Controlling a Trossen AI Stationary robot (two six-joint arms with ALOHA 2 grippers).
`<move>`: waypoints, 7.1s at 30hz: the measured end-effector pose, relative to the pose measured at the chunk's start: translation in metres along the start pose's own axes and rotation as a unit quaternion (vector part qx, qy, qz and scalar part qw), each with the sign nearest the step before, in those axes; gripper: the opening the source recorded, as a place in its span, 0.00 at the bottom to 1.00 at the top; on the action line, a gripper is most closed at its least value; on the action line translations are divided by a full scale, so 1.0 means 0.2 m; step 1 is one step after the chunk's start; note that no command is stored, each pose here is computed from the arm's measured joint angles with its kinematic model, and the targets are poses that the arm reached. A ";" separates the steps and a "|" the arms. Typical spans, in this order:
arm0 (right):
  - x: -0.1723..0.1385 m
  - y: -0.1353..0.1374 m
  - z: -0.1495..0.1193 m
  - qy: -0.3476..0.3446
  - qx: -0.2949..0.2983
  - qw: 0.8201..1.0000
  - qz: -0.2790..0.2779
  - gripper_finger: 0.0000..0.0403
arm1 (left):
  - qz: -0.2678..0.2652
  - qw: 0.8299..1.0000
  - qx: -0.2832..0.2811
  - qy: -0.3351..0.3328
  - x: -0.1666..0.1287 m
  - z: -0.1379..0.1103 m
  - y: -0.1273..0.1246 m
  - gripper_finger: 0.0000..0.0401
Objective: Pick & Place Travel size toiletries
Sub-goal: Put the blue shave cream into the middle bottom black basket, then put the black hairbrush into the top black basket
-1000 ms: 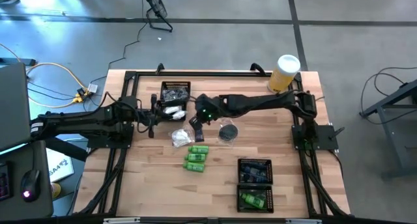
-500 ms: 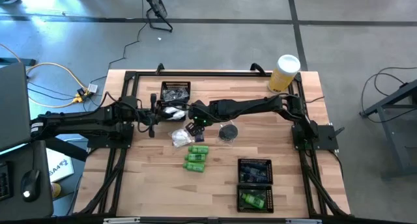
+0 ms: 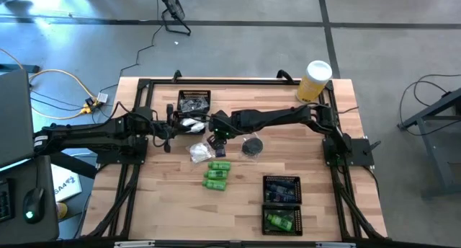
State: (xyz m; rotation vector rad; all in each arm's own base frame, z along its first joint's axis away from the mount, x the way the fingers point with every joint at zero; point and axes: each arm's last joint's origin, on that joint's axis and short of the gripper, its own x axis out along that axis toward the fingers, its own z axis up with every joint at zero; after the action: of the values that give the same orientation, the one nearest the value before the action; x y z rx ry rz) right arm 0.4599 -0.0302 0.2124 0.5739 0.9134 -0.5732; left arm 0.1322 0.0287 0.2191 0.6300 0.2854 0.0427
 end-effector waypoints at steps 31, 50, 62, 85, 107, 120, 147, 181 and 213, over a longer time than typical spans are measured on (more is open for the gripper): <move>0.33 -0.04 -0.14 -0.016 0.064 0.998 0.001 0.61 | 0.003 1.000 -0.001 0.005 0.00 0.00 0.00 0.00; 0.39 -0.05 -0.16 -0.015 0.067 0.998 -0.006 0.41 | 0.004 1.000 -0.001 0.008 0.00 0.00 0.00 0.00; 0.39 -0.04 -0.15 -0.021 0.066 0.998 0.003 0.33 | 0.005 1.000 -0.001 0.009 0.00 0.00 0.00 0.00; -0.10 -0.04 -0.02 -0.047 -0.033 0.998 0.011 0.33 | 0.005 1.000 -0.002 0.008 0.00 0.00 0.00 0.00; -0.78 0.03 -0.37 0.006 -0.143 0.988 -0.064 0.31 | 0.027 0.999 -0.016 0.020 0.00 -0.01 0.01 0.00; -0.68 0.07 -0.79 0.041 -0.148 0.983 -0.102 0.31 | 0.029 0.999 -0.038 0.020 0.00 -0.01 0.01 0.00; -0.68 0.10 -1.27 -0.007 -0.126 0.988 -0.084 0.30 | 0.029 0.999 -0.041 0.020 0.00 -0.01 0.01 0.00; -0.30 0.04 -0.84 0.061 -0.289 0.955 -0.019 0.27 | 0.009 0.998 -0.034 0.045 0.00 -0.03 -0.01 0.00; -0.22 -0.05 -0.72 0.079 -0.247 0.965 -0.031 0.40 | 0.008 0.999 0.011 0.045 0.00 -0.03 -0.01 0.00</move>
State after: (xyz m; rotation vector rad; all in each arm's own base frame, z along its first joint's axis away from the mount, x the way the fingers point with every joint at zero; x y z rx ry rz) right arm 0.3518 0.0690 0.1787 0.1404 1.1810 -0.3372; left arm 0.1305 0.0303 0.2137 0.6534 0.3679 0.0842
